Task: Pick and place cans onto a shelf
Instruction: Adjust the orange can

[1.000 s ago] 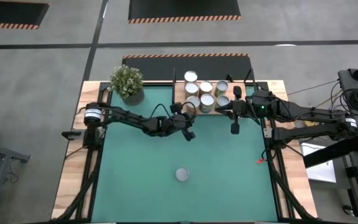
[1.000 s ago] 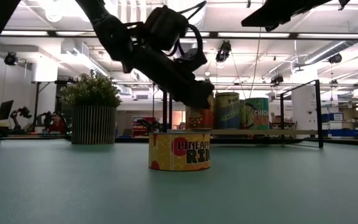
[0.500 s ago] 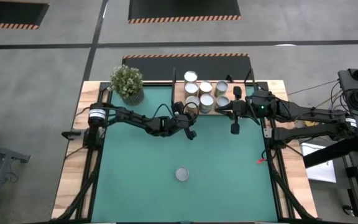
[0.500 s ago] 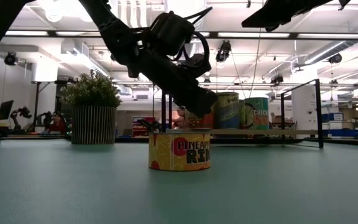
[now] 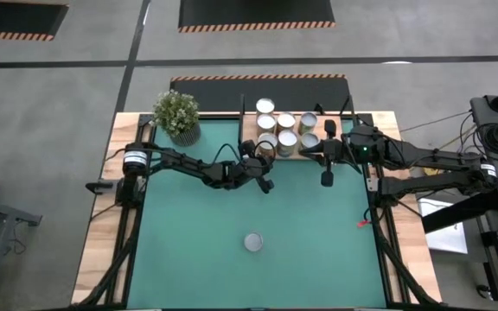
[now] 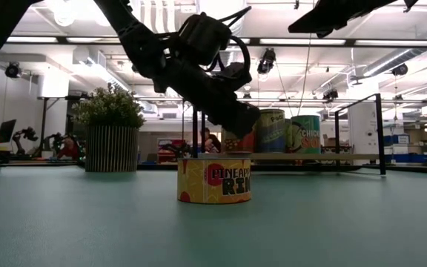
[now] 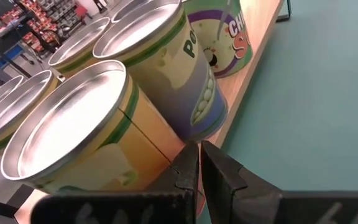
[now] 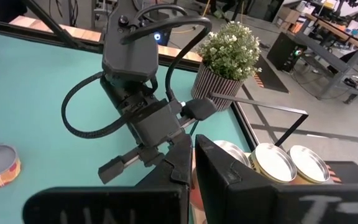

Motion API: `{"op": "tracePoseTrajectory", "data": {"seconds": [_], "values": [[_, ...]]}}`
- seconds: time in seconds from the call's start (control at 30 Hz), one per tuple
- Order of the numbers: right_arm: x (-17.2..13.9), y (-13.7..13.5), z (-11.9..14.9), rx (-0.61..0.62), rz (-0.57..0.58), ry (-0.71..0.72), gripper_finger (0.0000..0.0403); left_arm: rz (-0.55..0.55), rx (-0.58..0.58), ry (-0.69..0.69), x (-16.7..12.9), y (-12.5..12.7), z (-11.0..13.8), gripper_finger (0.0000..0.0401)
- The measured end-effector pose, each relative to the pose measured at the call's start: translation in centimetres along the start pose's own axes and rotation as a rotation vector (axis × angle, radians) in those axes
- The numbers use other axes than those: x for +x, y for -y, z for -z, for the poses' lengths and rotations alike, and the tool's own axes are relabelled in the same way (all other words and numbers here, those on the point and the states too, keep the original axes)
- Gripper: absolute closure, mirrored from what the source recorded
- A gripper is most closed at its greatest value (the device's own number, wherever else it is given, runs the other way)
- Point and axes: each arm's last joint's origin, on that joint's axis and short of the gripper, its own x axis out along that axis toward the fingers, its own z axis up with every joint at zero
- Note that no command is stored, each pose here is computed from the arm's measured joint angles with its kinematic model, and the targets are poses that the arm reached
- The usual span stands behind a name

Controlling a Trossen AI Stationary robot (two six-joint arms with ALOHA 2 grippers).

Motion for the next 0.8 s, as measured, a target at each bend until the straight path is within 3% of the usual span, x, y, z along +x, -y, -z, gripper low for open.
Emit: {"op": "tracePoseTrajectory", "data": {"seconds": [0.8], "values": [[0.0,-0.04,0.14,-0.001,-0.004,-0.014,0.0394,-0.008,-0.016,-0.017,-0.1,0.15,-0.2,0.0401]]}}
